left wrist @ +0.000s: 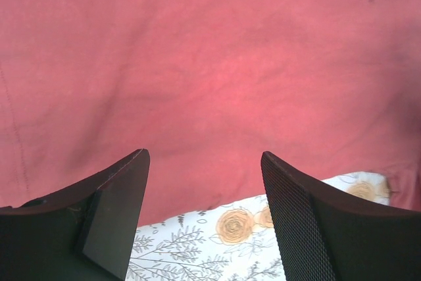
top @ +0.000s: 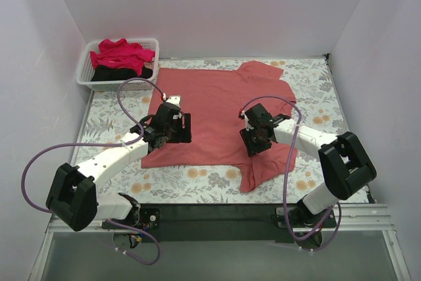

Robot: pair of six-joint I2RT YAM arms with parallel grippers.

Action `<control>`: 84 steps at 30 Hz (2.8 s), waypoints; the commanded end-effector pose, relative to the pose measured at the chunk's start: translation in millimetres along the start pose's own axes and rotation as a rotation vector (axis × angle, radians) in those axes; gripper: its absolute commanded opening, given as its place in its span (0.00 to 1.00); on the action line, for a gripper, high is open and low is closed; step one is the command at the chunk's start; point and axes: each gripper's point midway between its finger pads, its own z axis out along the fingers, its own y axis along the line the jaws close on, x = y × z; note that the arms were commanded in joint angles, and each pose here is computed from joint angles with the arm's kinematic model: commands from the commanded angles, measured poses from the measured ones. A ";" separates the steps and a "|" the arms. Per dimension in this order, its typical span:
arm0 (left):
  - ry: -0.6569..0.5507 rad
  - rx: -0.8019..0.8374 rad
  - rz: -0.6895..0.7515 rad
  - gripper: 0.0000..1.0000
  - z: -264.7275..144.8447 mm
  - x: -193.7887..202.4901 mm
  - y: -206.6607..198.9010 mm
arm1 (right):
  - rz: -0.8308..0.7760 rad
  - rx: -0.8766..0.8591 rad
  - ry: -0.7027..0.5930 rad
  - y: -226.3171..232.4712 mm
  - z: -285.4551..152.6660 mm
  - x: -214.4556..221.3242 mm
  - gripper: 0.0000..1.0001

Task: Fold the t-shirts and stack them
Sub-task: Flatten the tshirt out

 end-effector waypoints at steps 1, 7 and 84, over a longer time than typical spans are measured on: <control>-0.019 -0.062 0.011 0.67 -1.9 3.0 17.0 | -0.028 0.045 -0.015 -3.1 0.0 -10.9 0.46; -0.019 -0.089 0.011 0.68 -0.7 6.5 23.2 | -0.037 0.065 0.027 -2.2 0.6 -3.9 0.27; 0.327 -0.331 -0.984 0.30 -17.2 137.6 106.0 | 1.077 0.146 -0.257 -148.3 -22.0 101.2 0.80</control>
